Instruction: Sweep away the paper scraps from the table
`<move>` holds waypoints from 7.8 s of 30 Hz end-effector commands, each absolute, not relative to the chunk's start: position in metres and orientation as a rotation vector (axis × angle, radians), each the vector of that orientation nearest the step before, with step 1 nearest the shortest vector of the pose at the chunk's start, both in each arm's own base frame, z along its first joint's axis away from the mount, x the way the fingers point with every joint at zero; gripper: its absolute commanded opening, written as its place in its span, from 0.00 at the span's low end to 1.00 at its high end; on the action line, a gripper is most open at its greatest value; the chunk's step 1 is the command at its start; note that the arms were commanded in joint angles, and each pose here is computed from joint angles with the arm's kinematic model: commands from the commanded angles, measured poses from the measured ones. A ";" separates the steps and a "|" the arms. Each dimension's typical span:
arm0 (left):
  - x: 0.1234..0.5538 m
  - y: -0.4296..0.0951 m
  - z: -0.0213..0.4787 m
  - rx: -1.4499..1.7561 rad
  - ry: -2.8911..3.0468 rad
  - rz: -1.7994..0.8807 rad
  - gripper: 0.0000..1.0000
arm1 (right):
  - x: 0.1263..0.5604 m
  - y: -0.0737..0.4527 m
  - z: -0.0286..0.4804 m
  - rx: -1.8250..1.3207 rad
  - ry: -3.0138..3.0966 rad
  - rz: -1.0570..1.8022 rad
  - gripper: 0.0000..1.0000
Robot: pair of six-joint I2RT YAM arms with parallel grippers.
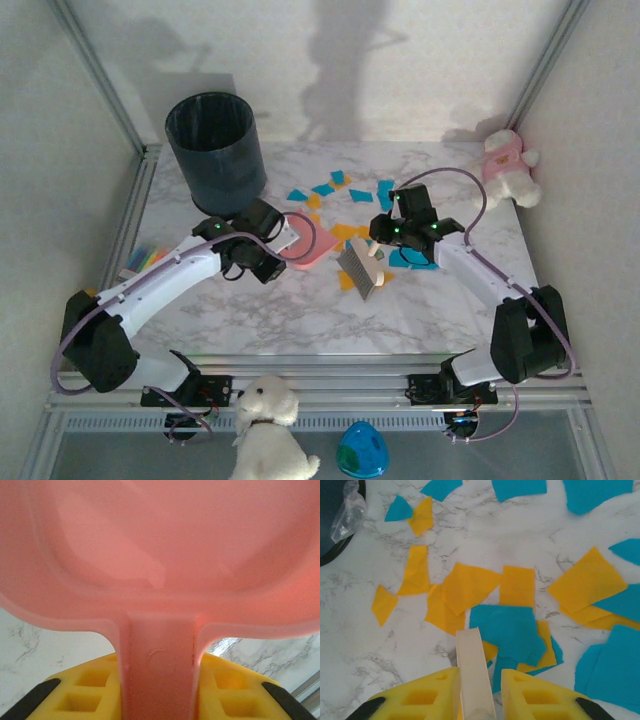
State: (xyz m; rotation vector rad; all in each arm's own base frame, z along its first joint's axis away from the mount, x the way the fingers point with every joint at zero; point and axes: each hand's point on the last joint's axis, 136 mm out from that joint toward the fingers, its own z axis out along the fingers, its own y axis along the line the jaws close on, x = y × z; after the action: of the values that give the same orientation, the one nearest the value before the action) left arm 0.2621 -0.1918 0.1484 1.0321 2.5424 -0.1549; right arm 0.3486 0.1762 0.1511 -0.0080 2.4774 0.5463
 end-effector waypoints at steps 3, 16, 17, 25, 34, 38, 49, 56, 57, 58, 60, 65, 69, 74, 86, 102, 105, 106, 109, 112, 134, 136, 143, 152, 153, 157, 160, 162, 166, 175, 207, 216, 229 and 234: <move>0.240 -0.196 0.127 1.173 2.566 -0.132 0.00 | 0.338 0.174 0.179 -0.058 2.400 0.583 0.00; 0.216 -0.202 0.094 1.491 2.503 -0.056 0.00 | 0.329 0.142 0.207 -0.034 2.263 0.425 0.00; 0.215 -0.202 0.091 1.504 2.511 -0.046 0.00 | 0.328 0.139 0.207 -0.038 2.256 0.405 0.00; 0.211 -0.201 0.076 1.590 2.528 0.036 0.00 | 0.321 0.118 0.214 -0.092 2.162 0.262 0.00; 0.206 -0.207 0.071 1.667 2.539 0.047 0.00 | 0.313 0.102 0.207 -0.123 2.194 0.135 0.00; 0.201 -0.207 0.068 1.697 2.560 0.040 0.00 | 0.309 0.100 0.204 -0.156 2.193 0.106 0.00; 0.203 -0.209 0.063 1.712 2.600 0.056 0.00 | 0.304 0.114 0.189 -0.256 2.216 0.104 0.00; 0.207 -0.211 0.060 1.711 2.612 0.077 0.00 | 0.303 0.126 0.177 -0.295 2.246 0.121 0.00; 0.207 -0.211 0.059 1.711 2.616 0.080 0.00 | 0.302 0.129 0.176 -0.308 2.248 0.131 0.00; 0.207 -0.211 0.058 1.713 2.619 0.080 0.00 | 0.302 0.132 0.175 -0.318 2.250 0.140 0.00; 0.207 -0.211 0.056 1.715 2.624 0.085 0.00 | 0.301 0.140 0.173 -0.340 2.254 0.166 0.00; 0.208 -0.212 0.053 1.711 2.638 0.085 0.00 | 0.301 0.156 0.169 -0.366 2.262 0.229 0.00; 0.210 -0.214 0.052 1.682 2.666 0.068 0.00 | 0.300 0.171 0.169 -0.401 2.259 0.288 0.00; 0.212 -0.212 0.049 1.673 2.684 0.082 0.00 | 0.297 0.185 0.169 -0.450 2.256 0.353 0.00; 0.216 -0.215 0.049 1.660 2.683 0.086 0.00 | 0.285 0.205 0.184 -0.536 2.222 0.462 0.00; 0.213 -0.215 0.051 1.702 2.642 0.070 0.00 | 0.289 0.188 0.211 -0.407 2.116 0.421 0.00; 0.211 -0.216 0.052 1.705 2.640 0.055 0.00 | 0.295 0.169 0.211 -0.328 2.116 0.318 0.00; 0.210 -0.216 0.051 1.710 2.640 0.050 0.00 | 0.296 0.164 0.211 -0.311 2.120 0.281 0.00; 0.207 -0.217 0.051 1.726 2.634 0.045 0.00 | 0.298 0.150 0.205 -0.275 2.136 0.196 0.00; 0.207 -0.219 0.051 1.734 2.625 0.034 0.00 | 0.297 0.145 0.201 -0.264 2.139 0.164 0.00; 0.208 -0.232 0.047 1.728 2.644 0.001 0.00 | 0.279 0.179 0.163 -0.272 2.192 0.249 0.00; 0.208 -0.233 0.045 1.724 2.654 0.007 0.00 | 0.279 0.188 0.164 -0.279 2.188 0.285 0.00; 0.210 -0.233 0.042 1.718 2.664 0.015 0.00 | 0.280 0.206 0.169 -0.271 2.181 0.399 0.00; 0.212 -0.236 0.041 1.709 2.665 0.016 0.00 | 0.279 0.221 0.174 -0.286 2.179 0.493 0.00; 0.212 -0.236 0.041 1.709 2.667 0.017 0.00 | 0.278 0.221 0.174 -0.288 2.180 0.498 0.00; 0.214 -0.237 0.040 1.703 2.667 0.018 0.00 | 0.276 0.226 0.179 -0.297 2.168 0.535 0.00; 0.214 -0.237 0.040 1.702 2.667 0.022 0.00 | 0.275 0.227 0.183 -0.295 2.158 0.556 0.00; 0.215 -0.237 0.039 1.692 2.666 0.028 0.00 | 0.274 0.226 0.187 -0.293 2.150 0.563 0.00; 0.217 -0.235 0.039 1.668 2.667 0.036 0.00 | 0.273 0.223 0.195 -0.281 2.130 0.565 0.00; 0.228 -0.222 0.042 1.551 2.706 0.079 0.00 | 0.275 0.205 0.216 -0.232 2.070 0.500 0.00; 0.234 -0.215 0.045 1.457 2.740 0.088 0.00 | 0.367 0.179 0.206 -0.314 2.124 0.047 0.00; 0.234 -0.217 0.047 1.474 2.736 0.076 0.00 | 0.350 0.180 0.175 -0.344 2.260 0.074 0.00; 0.236 -0.216 0.048 1.484 2.742 0.096 0.00 | 0.305 0.185 0.161 -0.435 2.375 0.185 0.00; 0.237 -0.218 0.050 1.485 2.734 0.094 0.00 | 0.296 0.190 0.167 -0.446 2.362 0.216 0.00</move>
State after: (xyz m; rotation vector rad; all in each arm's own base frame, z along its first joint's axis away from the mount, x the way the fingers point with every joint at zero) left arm 0.2372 -0.2287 0.0435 1.4866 2.7065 0.0379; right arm 0.3107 0.1893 0.1721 -0.4329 2.3241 0.1879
